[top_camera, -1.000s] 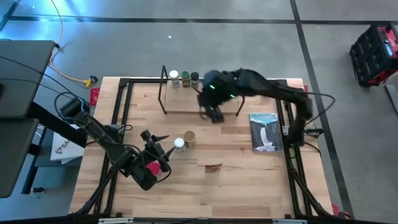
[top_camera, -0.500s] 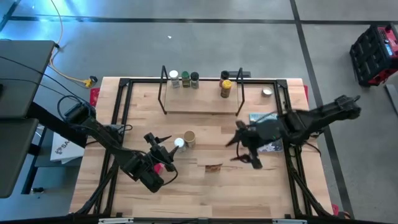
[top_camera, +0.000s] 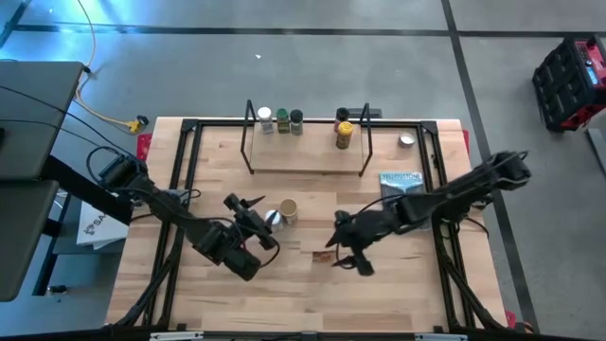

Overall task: Shelf spices
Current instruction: Put the orange seasoning pack on the shelf

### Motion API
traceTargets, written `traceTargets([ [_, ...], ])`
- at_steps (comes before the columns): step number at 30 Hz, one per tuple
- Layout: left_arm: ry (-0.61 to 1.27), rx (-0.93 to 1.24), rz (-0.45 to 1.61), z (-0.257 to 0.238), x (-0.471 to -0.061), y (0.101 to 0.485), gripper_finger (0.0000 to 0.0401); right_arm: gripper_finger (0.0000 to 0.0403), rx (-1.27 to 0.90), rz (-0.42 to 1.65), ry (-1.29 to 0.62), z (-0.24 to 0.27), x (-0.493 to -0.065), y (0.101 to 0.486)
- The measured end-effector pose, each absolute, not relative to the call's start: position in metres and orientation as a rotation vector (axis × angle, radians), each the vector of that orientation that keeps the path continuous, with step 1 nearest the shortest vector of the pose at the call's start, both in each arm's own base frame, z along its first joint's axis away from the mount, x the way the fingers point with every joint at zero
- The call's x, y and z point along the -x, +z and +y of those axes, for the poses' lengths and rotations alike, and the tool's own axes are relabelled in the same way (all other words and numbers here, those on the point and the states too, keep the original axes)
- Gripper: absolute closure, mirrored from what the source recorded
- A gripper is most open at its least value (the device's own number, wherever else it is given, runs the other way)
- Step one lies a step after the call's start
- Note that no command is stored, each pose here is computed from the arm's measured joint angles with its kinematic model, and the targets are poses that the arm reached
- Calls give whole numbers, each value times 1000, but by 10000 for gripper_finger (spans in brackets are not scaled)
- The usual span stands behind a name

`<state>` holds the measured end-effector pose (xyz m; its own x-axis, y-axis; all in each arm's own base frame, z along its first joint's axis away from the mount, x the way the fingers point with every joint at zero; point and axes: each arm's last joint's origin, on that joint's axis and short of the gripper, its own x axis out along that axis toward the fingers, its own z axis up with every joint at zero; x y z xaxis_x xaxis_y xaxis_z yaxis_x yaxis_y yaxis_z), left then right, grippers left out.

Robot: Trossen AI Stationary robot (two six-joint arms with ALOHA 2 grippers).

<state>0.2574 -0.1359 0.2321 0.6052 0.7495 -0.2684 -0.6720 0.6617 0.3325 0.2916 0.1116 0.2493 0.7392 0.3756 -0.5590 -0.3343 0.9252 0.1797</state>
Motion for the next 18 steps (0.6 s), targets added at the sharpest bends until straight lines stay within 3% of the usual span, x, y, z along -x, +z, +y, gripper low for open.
traceTargets([
  [10,816,-194,418,-136,-260,232,153,169,25,916,285,107,-326,206],
  [18,817,-204,419,-135,-260,232,153,302,3,918,280,104,-330,207],
])
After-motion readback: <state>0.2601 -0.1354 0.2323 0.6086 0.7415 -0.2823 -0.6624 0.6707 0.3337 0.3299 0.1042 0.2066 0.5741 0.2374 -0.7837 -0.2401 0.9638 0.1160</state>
